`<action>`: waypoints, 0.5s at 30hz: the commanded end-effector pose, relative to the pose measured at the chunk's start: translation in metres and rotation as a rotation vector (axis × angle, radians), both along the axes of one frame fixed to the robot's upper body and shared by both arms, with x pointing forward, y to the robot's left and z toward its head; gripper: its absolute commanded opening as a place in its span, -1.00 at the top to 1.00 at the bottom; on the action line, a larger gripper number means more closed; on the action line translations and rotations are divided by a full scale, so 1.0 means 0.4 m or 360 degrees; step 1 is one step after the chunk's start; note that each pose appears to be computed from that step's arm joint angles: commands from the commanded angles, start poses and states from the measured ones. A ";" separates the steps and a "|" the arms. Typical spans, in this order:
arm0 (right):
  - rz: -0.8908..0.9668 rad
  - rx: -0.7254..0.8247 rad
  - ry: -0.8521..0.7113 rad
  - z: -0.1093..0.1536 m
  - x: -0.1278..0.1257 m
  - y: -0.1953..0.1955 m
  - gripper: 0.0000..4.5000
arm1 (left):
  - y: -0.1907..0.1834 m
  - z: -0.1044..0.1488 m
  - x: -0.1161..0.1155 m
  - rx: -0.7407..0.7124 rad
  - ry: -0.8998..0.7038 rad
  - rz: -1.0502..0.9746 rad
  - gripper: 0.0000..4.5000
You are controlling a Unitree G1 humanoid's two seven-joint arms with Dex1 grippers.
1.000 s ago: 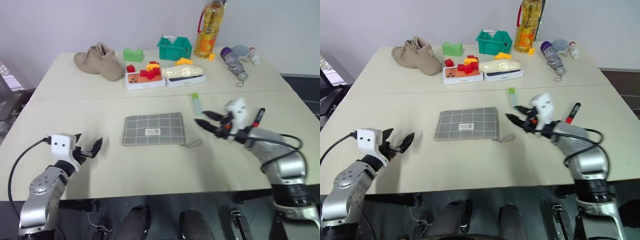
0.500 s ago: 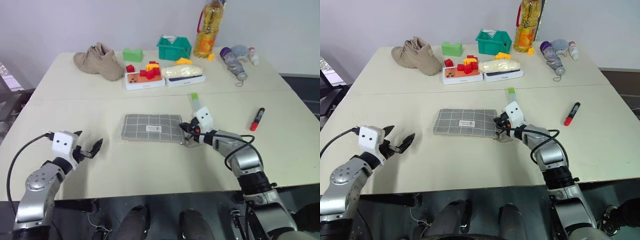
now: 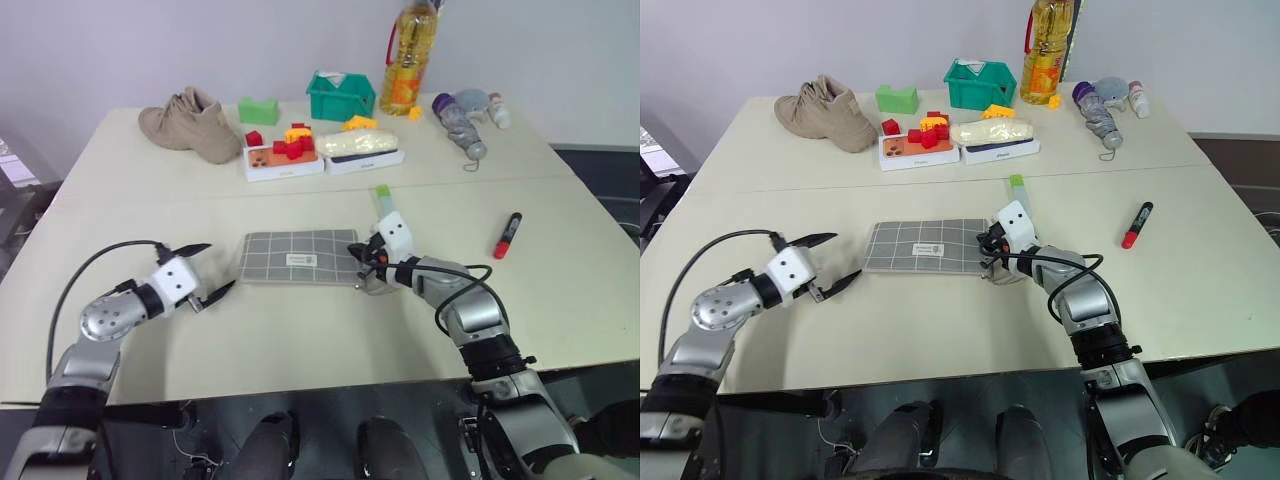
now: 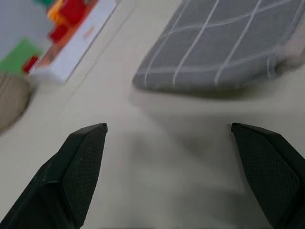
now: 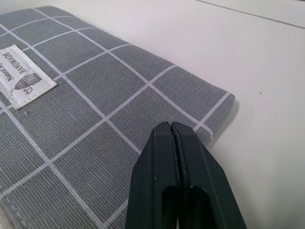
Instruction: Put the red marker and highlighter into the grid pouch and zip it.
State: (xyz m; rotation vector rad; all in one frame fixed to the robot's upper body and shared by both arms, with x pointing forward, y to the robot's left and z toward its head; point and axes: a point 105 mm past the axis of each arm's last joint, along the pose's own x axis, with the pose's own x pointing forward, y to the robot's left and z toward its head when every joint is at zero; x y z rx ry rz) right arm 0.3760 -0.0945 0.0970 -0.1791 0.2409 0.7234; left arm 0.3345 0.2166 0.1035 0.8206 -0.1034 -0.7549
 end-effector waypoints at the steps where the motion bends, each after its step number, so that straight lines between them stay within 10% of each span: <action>1: 0.0011 -0.0011 0.0013 -0.006 -0.004 0.009 0.98 | -0.022 0.016 0.008 0.0086 -0.0107 -0.0162 -1.00; 10: -0.0010 -0.0022 -0.0001 -0.001 -0.008 0.003 0.98 | -0.093 -0.002 0.030 0.0324 -0.0231 -0.0476 -1.00; 15: -0.0016 -0.0032 -0.0012 0.001 -0.012 0.003 1.00 | -0.111 0.005 0.039 0.0319 -0.0311 -0.0514 -0.14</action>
